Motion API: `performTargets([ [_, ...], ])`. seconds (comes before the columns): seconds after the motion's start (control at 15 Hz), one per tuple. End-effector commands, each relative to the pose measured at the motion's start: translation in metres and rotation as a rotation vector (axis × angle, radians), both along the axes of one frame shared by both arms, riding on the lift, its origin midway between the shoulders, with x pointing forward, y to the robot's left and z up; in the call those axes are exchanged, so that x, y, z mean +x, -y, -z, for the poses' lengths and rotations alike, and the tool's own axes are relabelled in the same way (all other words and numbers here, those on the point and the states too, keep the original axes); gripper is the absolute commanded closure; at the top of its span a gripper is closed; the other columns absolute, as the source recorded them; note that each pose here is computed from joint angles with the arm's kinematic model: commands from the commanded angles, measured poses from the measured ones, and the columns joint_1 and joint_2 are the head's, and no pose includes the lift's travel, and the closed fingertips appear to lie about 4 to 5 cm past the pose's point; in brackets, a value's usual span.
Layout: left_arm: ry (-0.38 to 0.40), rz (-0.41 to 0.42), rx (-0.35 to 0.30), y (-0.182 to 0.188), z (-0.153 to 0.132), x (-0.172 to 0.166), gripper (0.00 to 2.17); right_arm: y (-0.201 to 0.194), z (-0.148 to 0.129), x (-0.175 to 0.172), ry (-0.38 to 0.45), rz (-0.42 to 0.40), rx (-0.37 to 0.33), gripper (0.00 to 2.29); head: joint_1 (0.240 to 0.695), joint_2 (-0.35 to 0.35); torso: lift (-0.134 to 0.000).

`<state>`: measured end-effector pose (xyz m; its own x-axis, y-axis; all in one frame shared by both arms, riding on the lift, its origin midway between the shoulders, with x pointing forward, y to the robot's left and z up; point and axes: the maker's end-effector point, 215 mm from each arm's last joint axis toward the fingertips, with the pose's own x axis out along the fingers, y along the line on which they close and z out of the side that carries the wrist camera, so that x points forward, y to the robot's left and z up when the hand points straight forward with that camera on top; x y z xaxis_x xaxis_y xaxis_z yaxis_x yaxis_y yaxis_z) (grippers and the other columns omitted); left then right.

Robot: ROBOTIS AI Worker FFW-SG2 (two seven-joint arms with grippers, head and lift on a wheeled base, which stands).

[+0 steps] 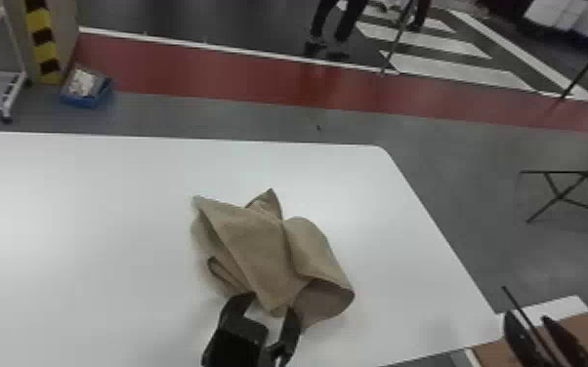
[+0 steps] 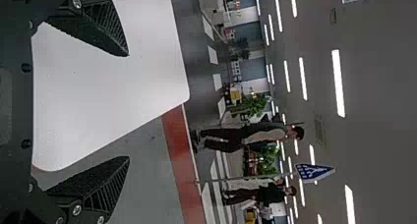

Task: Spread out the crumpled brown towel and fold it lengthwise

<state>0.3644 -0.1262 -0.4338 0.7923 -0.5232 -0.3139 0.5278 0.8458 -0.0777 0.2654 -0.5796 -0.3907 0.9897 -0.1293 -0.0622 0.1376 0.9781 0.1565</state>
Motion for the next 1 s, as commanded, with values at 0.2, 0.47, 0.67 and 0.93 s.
performTargets([
  [0.2,-0.013,-0.019,0.033,-0.012,0.011,0.006,0.49,-0.002,0.0,0.001,0.001,-0.006,0.001,0.15,0.695,-0.35,-0.124],
  [0.47,-0.034,-0.005,0.026,-0.009,0.014,0.003,0.49,-0.001,0.002,-0.001,-0.001,-0.003,0.006,0.15,0.695,-0.35,-0.124],
  [0.67,-0.043,0.004,0.017,-0.006,0.014,0.0,0.57,0.001,0.005,-0.004,0.0,0.004,0.002,0.15,0.695,-0.35,-0.124],
  [0.93,-0.04,0.0,0.016,-0.007,0.012,0.001,0.64,0.001,0.009,-0.005,-0.002,0.008,0.003,0.15,0.695,-0.35,-0.124],
])
